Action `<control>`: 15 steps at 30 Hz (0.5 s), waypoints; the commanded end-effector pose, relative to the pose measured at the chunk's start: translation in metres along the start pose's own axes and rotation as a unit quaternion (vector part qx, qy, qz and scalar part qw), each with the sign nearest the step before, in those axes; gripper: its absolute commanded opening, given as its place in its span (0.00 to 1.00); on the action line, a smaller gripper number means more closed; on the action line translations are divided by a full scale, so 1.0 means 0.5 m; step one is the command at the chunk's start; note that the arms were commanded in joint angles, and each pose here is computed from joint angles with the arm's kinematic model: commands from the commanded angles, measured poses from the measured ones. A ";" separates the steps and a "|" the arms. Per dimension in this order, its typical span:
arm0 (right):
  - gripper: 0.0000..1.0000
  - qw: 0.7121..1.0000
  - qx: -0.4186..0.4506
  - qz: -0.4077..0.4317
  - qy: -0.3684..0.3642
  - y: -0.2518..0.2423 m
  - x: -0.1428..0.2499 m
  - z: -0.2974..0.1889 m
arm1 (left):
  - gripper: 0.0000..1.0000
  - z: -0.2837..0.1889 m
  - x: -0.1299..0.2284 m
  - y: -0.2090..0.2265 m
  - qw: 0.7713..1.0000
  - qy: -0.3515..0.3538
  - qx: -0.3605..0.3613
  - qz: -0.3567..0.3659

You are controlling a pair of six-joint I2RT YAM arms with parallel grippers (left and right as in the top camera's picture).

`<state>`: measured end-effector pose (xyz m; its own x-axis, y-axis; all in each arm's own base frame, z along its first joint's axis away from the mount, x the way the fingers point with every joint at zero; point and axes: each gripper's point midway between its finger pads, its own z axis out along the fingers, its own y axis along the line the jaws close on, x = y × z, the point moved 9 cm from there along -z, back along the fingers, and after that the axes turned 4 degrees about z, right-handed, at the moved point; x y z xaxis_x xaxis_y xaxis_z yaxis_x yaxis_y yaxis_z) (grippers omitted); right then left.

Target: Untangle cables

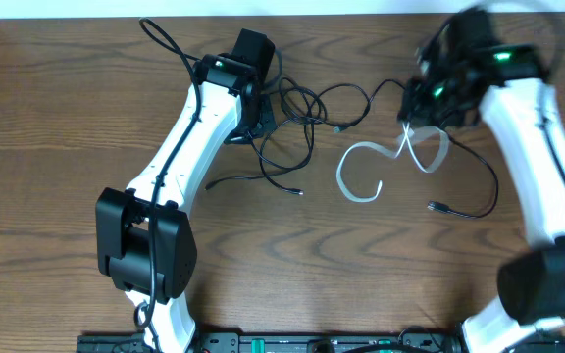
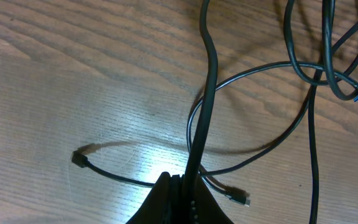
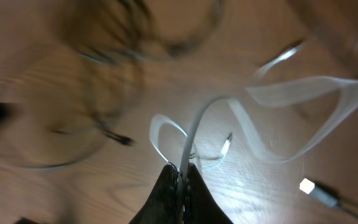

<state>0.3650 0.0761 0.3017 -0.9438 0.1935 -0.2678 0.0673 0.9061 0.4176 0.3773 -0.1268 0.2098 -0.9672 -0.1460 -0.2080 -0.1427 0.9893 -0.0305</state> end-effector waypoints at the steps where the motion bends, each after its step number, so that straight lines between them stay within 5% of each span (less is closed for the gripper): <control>1: 0.01 0.992 -0.046 -0.052 -0.104 0.052 -0.003 -0.159 | 0.08 0.012 0.000 0.004 1.000 0.005 -0.016 0.005; 9: 0.02 0.943 -0.026 -0.053 -0.328 0.040 -0.045 -0.372 | 0.08 0.012 0.000 0.004 1.000 0.005 -0.016 0.005; 15: 0.01 0.917 -0.035 -0.036 -0.395 -0.027 -0.093 -0.428 | 0.08 0.012 0.000 0.004 1.000 0.005 -0.016 0.005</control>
<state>0.3309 -0.0096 0.4991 -0.4117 0.3518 -0.8407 -0.0454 0.9134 0.4045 0.3773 -0.1268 0.2098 -0.9671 -0.1460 -0.2083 -0.1427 0.9893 -0.0307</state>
